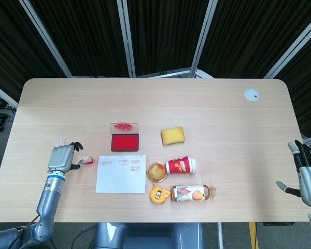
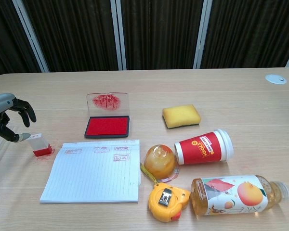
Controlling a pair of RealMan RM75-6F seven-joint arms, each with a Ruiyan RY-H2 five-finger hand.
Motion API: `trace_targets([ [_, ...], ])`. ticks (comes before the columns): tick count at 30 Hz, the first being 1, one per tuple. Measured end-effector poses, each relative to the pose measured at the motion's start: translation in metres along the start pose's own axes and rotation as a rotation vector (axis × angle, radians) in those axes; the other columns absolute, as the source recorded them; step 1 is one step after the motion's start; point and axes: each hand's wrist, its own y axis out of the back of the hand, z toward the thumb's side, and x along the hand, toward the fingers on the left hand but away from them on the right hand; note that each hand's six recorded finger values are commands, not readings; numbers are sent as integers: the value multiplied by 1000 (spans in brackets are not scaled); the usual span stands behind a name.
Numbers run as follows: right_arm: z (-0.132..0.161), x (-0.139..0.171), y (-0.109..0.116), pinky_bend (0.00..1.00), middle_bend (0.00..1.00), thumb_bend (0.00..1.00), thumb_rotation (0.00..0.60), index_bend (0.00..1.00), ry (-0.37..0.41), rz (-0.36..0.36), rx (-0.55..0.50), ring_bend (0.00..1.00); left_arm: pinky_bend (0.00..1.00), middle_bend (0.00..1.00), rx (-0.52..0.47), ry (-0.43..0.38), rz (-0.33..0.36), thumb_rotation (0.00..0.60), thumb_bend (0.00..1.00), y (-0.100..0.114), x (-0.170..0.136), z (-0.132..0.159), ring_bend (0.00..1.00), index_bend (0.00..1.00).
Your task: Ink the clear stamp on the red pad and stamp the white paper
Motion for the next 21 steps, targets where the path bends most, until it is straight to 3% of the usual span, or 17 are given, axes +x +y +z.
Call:
trace_targets([
  [21, -3, -1, -3, 0, 0, 0, 600, 0, -8, 15, 5, 0, 831, 439, 4, 6, -18, 600, 278, -18, 6, 5, 838, 416],
])
